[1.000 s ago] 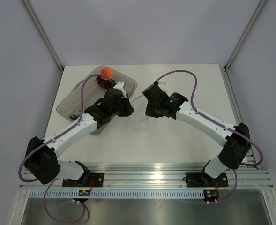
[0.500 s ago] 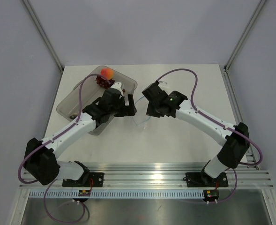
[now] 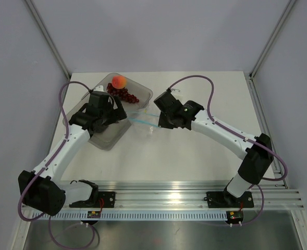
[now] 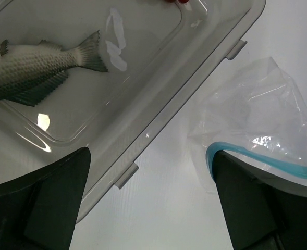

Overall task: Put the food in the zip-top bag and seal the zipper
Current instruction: Open the zipper of the food storage bag.

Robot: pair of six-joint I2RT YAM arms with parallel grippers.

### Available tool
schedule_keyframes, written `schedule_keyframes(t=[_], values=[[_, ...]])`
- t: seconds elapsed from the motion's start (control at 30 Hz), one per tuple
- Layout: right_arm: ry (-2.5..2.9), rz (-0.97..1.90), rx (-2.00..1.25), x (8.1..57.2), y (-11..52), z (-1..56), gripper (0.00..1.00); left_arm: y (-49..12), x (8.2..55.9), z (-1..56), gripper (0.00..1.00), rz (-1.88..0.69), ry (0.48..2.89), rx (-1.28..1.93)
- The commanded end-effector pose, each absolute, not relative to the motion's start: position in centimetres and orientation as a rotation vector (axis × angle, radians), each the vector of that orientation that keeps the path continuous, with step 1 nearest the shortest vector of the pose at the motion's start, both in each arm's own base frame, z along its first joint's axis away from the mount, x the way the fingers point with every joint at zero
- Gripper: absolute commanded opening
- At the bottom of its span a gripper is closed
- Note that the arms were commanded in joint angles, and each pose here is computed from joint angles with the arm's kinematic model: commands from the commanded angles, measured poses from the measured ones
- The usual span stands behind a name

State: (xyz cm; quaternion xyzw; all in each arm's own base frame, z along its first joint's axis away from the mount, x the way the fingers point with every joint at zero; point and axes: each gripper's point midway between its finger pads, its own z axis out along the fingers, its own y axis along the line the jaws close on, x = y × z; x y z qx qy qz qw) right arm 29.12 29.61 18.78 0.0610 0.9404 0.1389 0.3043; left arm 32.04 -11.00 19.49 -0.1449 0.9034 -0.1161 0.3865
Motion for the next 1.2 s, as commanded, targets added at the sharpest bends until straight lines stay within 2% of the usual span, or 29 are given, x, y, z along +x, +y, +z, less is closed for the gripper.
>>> schedule_keyframes(t=[0.0,0.3,0.33,0.47,0.7,0.83,0.93,1.03,1.07,1.1,1.17], values=[[2.476,0.32,0.128,29.3,28.8,19.7,0.0,-9.4,32.0,20.2,0.99,-0.276,2.255,-0.428],[2.476,0.335,0.124,29.0,28.7,19.7,0.0,-6.0,32.1,18.7,0.99,-0.18,2.29,-0.611],[2.475,0.337,0.126,29.0,28.7,19.8,0.0,-6.5,32.6,19.4,0.99,-0.214,2.278,-0.55],[2.475,0.344,0.129,29.1,28.9,19.8,0.0,-12.9,32.1,22.7,0.99,-0.64,2.195,-0.182],[2.488,0.359,0.122,29.3,29.6,19.6,0.0,-17.8,28.9,26.4,0.99,-0.976,2.094,0.213],[2.494,0.363,0.122,29.3,29.7,19.5,0.0,-19.0,27.6,29.5,0.99,-1.096,1.963,0.281],[2.491,0.367,0.121,29.2,29.7,19.7,0.0,-16.6,29.7,29.3,0.99,-0.942,2.019,0.092],[2.489,0.371,0.121,29.0,29.5,19.8,0.0,-11.5,32.3,24.6,0.99,-0.639,2.21,-0.253],[2.486,0.367,0.123,29.0,29.3,19.8,0.0,-7.9,33.5,24.2,0.99,-0.436,2.208,-0.418],[2.484,0.369,0.122,28.9,29.2,20.0,0.0,-6.4,32.8,21.1,0.99,-0.323,2.329,-0.563],[2.478,0.369,0.124,28.8,29.0,20.1,0.0,-3.2,33.0,19.9,0.99,-0.144,2.346,-0.733]])
